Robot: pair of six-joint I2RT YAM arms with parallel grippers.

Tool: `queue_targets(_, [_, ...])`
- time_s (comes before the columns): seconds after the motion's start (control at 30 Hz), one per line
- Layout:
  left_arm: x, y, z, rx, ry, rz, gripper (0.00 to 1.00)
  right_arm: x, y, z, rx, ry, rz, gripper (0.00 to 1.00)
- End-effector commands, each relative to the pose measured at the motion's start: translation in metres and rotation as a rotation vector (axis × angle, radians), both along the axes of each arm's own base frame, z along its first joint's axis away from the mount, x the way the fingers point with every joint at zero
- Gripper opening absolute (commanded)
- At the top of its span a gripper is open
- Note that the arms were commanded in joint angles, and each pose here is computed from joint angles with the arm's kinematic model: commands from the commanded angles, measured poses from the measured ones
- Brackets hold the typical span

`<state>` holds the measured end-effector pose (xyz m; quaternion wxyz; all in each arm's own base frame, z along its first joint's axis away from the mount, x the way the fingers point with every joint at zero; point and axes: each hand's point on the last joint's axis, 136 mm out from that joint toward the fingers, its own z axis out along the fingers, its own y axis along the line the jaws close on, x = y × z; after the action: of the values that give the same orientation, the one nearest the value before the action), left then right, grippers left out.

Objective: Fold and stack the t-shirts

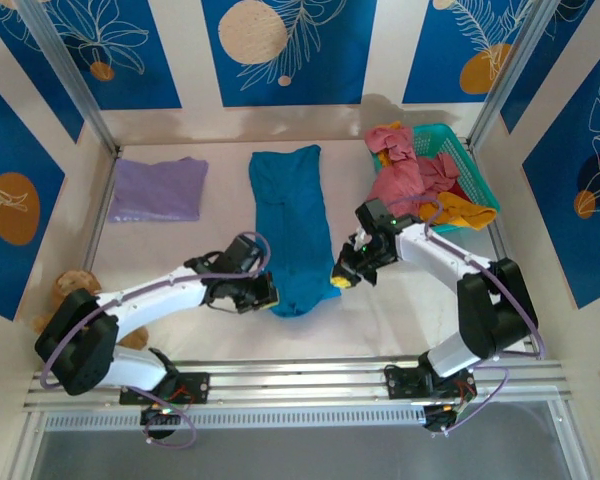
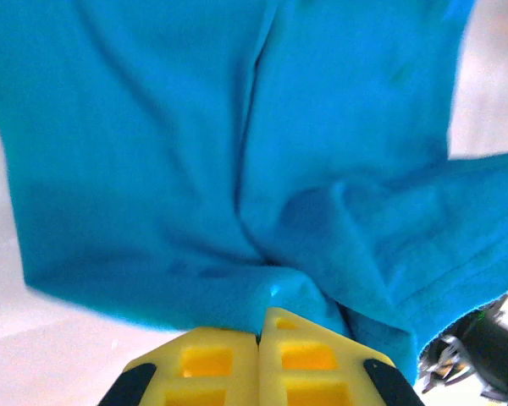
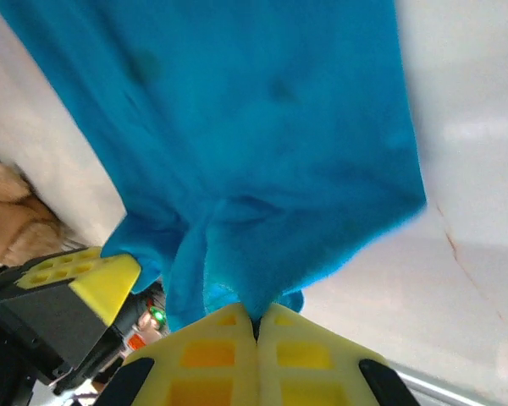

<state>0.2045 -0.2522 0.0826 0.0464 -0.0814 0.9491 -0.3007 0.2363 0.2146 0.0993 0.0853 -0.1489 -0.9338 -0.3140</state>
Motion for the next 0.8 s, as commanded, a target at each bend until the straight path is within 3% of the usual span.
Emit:
queue_targets(0.0, [0.033, 0.007, 0.020, -0.007, -0.066, 0.028, 0.00, 0.024, 0.000, 0.007, -0.010, -0.035, 0.011, 0.00])
queue_targets(0.43, [0.141, 0.026, 0.036, -0.043, -0.132, 0.060, 0.00, 0.126, 0.009, 0.016, 0.016, -0.154, -0.005, 0.00])
queue_targets(0.77, [0.200, 0.039, 0.038, -0.081, -0.132, 0.099, 0.00, 0.183, 0.014, 0.008, 0.058, -0.171, 0.013, 0.00])
